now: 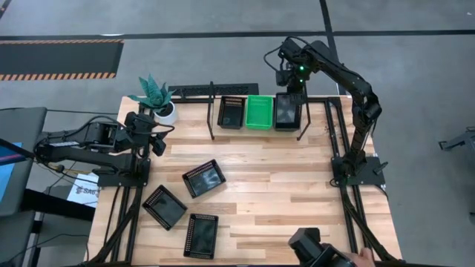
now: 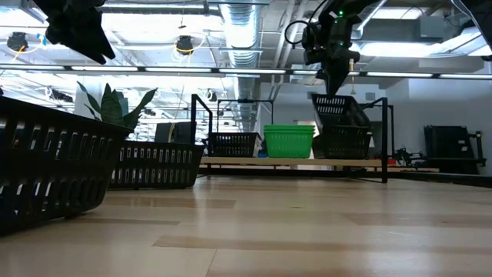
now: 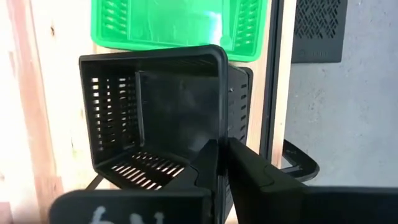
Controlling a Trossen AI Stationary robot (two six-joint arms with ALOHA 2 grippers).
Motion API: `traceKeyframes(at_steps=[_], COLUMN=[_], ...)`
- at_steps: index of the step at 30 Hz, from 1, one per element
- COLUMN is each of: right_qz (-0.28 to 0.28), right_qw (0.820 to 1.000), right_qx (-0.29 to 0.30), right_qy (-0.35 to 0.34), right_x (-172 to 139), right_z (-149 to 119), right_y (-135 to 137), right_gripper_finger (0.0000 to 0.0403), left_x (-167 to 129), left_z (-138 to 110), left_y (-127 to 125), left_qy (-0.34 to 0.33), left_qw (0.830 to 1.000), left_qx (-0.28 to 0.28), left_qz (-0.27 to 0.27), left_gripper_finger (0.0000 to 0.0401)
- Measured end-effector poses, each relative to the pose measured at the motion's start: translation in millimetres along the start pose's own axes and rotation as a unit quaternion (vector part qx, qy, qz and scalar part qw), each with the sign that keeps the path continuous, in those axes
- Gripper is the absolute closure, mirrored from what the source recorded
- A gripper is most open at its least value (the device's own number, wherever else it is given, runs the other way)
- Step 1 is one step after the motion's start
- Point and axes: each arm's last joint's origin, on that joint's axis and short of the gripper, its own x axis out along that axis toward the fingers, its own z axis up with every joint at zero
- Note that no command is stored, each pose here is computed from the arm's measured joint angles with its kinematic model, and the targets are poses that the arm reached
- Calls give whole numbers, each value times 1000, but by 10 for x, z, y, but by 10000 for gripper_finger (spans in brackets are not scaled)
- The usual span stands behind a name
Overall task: Stack baskets on shelf by color
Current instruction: Stack the black basket on top of the black basket on the shelf
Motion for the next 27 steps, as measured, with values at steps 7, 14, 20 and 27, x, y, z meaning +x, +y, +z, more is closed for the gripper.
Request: traceKeyframes(at_steps=[7,14,20,27], right_qz=[-8,-54,-9,181], right_qw=[1000,998,988,950], right_qx=[-9,24,150,249], right_qy=[-8,0,-36,-58], right_x=[1,-3,-83,-79], right_z=[30,48,42,277], right_y=[-2,-57,31,454], right_gripper_finger=[289,232,234,235], left_x=[0,0,0,0], left_z=[0,1,0,-7], left_y=[0,1,0,-11], left_qy=[0,-1,0,13], left_qw=[1000,1000,1000,1000], left_qx=[1,1,4,4], left_qz=[1,2,0,-20], left_gripper_finger=[165,165,165,165])
